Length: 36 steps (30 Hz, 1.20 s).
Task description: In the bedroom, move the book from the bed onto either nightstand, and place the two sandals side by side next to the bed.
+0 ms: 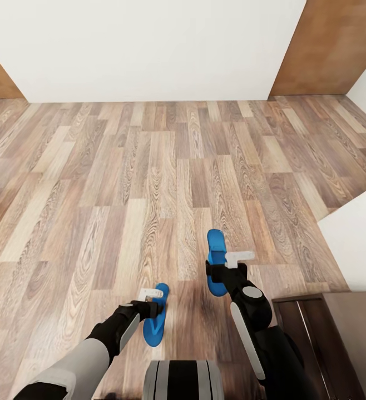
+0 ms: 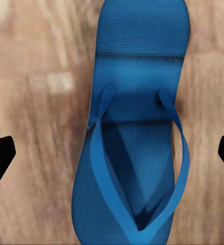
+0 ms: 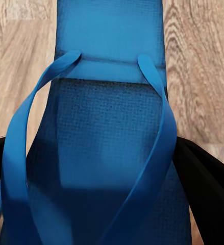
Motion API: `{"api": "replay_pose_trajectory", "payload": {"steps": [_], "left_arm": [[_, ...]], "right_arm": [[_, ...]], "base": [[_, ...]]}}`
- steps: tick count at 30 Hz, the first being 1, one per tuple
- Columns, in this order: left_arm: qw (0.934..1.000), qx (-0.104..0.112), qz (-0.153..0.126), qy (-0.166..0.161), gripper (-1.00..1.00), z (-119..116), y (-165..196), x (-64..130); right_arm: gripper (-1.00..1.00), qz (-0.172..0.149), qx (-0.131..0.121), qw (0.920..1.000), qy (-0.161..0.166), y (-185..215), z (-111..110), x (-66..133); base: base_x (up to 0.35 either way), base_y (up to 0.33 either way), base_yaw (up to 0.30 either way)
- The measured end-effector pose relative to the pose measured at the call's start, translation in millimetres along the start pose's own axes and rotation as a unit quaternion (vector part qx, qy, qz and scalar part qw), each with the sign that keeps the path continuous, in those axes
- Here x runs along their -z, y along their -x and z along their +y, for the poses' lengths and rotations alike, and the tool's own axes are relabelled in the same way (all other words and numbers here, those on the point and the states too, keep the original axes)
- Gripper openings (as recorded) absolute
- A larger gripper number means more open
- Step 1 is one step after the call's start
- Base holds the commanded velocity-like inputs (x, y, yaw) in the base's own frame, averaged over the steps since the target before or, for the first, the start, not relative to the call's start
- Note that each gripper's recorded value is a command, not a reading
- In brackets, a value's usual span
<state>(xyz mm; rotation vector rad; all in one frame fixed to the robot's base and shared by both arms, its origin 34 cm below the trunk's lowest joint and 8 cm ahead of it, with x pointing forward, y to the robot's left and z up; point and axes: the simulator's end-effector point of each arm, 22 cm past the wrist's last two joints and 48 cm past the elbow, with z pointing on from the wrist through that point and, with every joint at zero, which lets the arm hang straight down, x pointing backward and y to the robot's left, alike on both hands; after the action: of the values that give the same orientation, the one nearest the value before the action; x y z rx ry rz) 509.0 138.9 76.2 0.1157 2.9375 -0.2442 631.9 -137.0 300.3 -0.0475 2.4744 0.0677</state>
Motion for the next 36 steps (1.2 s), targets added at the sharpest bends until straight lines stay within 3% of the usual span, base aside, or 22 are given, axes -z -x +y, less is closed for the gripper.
{"api": "replay_pose_trajectory", "payload": {"steps": [36], "left_arm": [[1.0000, 0.003, 0.007, 0.000, 1.00, -2.7, -10.4, -10.2]], "right_arm": [[-1.00, 0.014, -0.001, 0.9999, 0.002, -14.6, 1.4, -9.0]], "base": [[0.000, 0.000, 0.000]]}}
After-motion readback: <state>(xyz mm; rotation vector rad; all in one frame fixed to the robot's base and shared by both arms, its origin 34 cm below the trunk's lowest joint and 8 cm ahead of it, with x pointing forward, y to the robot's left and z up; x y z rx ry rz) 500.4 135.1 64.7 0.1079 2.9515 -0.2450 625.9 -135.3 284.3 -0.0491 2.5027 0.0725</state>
